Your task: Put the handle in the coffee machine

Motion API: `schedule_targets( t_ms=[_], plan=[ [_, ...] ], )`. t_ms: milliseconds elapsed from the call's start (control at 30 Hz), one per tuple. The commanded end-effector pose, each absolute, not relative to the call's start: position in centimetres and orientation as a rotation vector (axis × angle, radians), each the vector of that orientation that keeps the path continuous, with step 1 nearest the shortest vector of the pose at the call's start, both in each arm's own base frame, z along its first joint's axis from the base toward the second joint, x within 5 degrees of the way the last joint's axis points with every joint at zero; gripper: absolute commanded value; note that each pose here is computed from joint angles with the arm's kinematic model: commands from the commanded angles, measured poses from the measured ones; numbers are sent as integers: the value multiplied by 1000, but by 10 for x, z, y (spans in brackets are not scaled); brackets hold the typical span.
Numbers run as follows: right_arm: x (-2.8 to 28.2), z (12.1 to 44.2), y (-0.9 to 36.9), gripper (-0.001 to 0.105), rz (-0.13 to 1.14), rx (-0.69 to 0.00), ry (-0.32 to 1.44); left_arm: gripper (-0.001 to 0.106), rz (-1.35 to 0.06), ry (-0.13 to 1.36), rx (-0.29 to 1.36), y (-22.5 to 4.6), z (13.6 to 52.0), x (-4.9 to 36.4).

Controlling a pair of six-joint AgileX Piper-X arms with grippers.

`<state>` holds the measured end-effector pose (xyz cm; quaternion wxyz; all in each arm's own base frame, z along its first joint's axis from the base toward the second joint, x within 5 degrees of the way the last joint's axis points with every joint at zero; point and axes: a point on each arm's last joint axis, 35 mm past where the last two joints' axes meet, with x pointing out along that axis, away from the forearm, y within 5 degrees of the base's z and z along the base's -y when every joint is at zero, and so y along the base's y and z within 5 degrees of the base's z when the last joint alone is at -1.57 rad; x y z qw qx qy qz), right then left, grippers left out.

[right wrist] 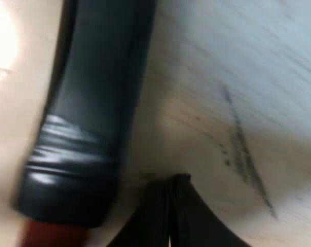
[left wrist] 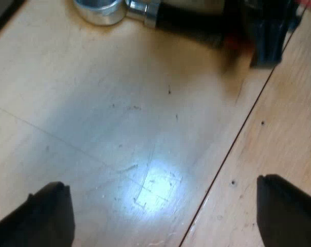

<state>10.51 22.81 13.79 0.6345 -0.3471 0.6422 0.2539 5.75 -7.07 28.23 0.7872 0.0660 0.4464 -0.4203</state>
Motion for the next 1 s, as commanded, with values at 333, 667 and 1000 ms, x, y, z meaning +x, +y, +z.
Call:
schedule_targets(
  t_ms=[333,667,1000],
  plan=[
    [121,132,309,0,900,-525,1433,74,-811,934,159,-62,310,53],
    [134,128,339,0,884,-442,1383,74,-784,917,168,-60,315,53],
    [128,171,321,0,829,-486,1388,74,-765,926,185,-58,316,52]
  ],
)
